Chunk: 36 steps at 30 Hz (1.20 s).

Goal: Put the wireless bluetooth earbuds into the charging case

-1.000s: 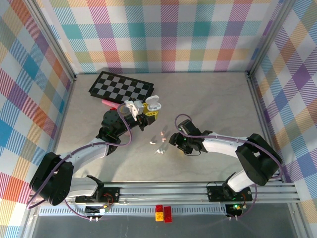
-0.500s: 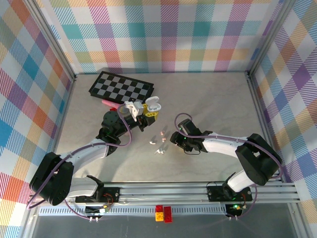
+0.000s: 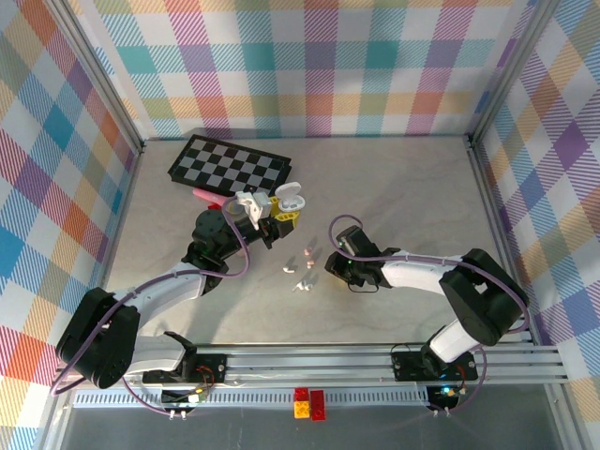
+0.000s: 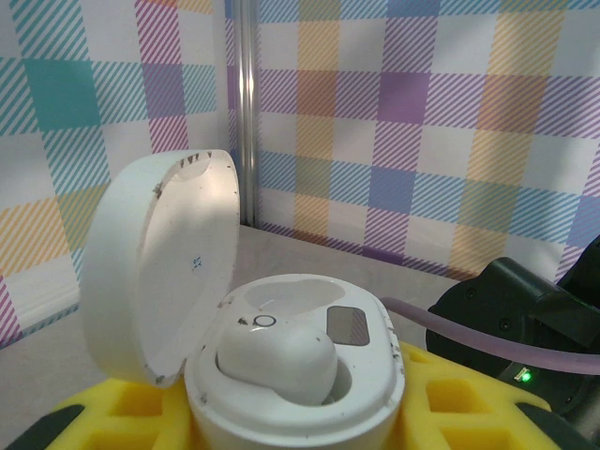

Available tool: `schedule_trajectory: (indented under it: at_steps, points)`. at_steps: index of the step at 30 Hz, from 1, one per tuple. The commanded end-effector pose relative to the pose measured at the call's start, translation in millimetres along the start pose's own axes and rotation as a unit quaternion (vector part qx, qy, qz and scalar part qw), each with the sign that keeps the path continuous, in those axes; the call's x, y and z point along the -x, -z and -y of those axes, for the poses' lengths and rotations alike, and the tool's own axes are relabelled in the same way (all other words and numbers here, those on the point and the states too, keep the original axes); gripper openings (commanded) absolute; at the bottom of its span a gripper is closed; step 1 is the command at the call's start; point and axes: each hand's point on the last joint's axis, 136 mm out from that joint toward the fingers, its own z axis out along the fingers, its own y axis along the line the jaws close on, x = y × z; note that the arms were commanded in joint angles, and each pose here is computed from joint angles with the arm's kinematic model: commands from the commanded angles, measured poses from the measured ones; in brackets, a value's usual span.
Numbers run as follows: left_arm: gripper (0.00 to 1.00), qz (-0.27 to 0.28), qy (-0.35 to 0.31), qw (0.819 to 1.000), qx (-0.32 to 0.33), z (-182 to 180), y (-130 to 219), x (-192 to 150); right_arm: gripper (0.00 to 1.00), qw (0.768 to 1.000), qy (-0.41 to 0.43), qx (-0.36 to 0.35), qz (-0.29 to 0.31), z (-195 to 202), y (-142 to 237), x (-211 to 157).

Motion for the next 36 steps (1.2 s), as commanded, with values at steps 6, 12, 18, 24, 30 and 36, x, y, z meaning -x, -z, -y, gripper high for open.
schedule_trajectory:
  at_steps: [6, 12, 18, 24, 30, 36]
  points:
    - [0.33, 0.022, -0.008, 1.000, -0.003, 0, 2, 12, 0.27, 1.000, 0.005, -0.001, 0.005, 5, -6, 2]
    - [0.33, 0.022, -0.008, 1.000, -0.005, 0, 1, 12, 0.21, 1.000, 0.006, -0.003, 0.001, 6, -9, 1]
    - [0.33, 0.022, -0.007, 1.000, -0.006, 0, 1, 12, 0.19, 1.000, 0.013, -0.006, 0.005, 6, -8, 3]
    - [0.33, 0.020, -0.006, 1.000, -0.005, 0, 0, 12, 0.19, 0.998, 0.053, -0.010, 0.027, 6, 5, 10]
    - [0.33, -0.003, -0.018, 1.000, -0.009, 1, 1, 3, 0.19, 0.992, 0.109, 0.003, 0.060, -1, 32, 20]
    - [0.33, -0.030, -0.029, 0.999, -0.016, 2, -2, -11, 0.19, 0.976, 0.190, 0.029, 0.104, -22, 81, 33]
